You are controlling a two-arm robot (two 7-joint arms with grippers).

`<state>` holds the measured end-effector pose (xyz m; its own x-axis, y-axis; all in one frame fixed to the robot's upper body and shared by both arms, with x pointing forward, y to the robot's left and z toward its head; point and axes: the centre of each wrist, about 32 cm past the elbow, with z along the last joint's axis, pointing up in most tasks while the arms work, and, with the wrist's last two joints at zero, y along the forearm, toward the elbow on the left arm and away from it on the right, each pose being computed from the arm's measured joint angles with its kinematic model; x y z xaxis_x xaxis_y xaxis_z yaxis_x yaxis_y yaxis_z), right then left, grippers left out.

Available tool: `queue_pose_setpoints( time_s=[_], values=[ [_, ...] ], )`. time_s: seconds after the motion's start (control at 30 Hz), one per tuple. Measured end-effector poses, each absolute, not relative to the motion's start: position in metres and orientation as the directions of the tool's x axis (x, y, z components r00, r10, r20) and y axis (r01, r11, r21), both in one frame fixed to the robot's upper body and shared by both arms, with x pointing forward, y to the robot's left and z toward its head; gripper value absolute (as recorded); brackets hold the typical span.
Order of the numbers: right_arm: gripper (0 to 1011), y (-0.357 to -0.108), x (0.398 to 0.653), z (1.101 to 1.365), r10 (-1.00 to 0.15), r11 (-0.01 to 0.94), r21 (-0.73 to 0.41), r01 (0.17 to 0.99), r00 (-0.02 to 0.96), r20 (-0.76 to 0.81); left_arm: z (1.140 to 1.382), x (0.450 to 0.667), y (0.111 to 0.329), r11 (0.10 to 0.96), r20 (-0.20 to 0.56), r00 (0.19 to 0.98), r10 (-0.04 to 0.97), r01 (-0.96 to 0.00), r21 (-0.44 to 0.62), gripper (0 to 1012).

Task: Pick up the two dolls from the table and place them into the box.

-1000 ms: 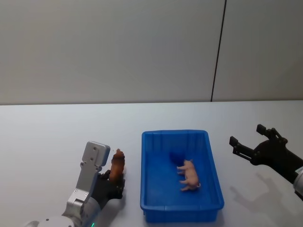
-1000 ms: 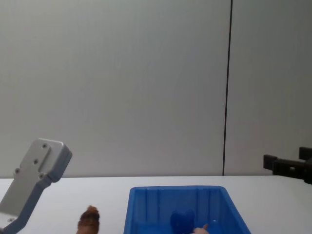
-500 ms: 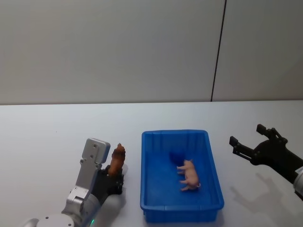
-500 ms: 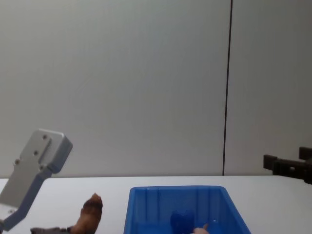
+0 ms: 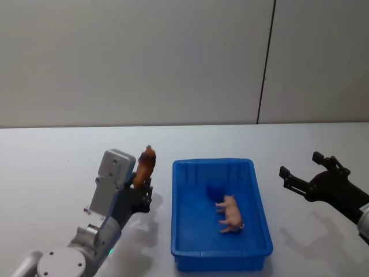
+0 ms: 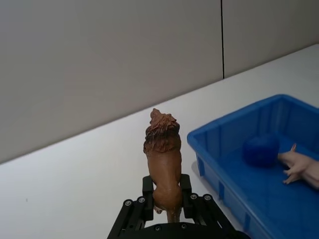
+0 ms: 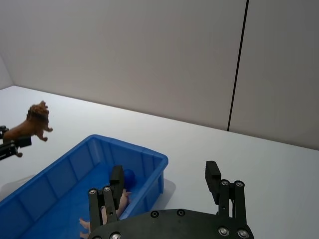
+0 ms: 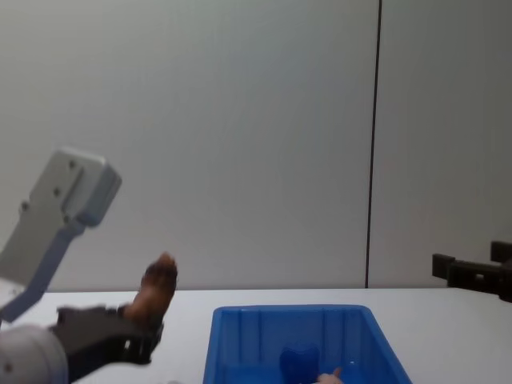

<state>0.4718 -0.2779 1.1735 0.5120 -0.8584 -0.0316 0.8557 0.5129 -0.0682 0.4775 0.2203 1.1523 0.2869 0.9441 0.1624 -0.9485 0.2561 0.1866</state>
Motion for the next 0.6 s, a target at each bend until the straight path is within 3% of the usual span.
queue_pose_setpoints(
  time_s=[0.6],
  values=[
    [1003,-0.278,0.472,1.174,-0.858,0.513,-0.068,0.856,0.512,-0.032,1.183,0.504,0.211,0.458,0.223,0.452,0.864,-0.889,0.027,317]
  ],
)
